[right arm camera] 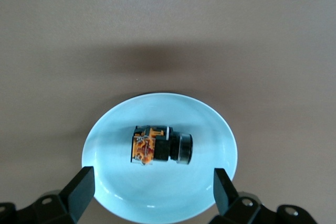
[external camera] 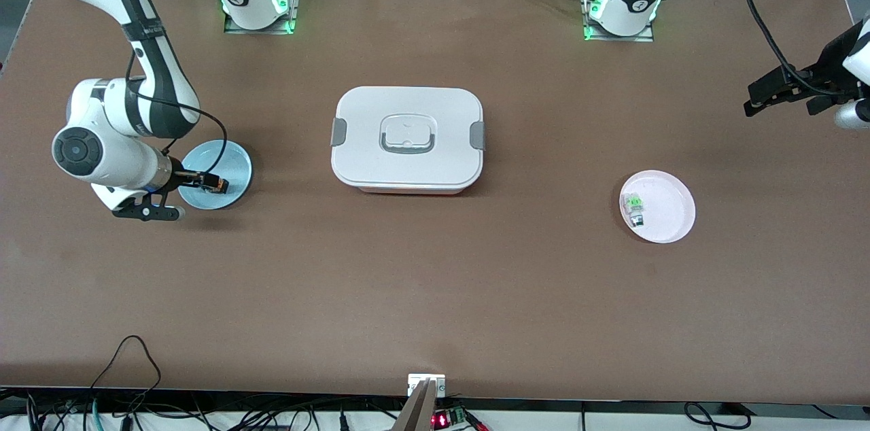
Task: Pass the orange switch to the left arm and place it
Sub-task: 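Lower the right gripper onto the orange switch on the blue plate, then grasp and lift the orange switch with the right gripper while the left gripper approaches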
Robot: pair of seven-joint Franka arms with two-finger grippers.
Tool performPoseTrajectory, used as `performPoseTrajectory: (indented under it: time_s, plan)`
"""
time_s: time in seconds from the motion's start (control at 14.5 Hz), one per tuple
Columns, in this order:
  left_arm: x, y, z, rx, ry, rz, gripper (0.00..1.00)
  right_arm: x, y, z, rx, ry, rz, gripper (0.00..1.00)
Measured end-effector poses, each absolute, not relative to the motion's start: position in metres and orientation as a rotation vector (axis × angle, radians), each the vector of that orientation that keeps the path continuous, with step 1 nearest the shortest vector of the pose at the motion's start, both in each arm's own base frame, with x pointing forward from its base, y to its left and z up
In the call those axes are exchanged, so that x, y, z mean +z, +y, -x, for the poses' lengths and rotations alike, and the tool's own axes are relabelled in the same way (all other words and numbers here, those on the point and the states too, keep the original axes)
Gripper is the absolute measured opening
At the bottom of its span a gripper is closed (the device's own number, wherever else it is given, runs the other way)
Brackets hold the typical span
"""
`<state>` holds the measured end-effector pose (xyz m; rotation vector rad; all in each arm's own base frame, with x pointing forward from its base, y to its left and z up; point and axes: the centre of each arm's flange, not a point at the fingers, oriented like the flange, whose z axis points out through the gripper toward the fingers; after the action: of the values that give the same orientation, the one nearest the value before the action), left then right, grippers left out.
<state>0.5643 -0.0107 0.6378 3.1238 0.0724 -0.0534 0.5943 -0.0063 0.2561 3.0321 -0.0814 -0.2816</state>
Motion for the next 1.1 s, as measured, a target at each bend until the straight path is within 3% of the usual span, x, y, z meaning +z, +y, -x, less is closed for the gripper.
performPoseTrajectory:
  time_s: [1.1]
  plan:
    - [0.644, -0.005, -0.564, -0.042, 0.094, -3.08, 1.0, 0.175, -0.015, -0.588, -0.371, -0.065, -3.032, 1.0]
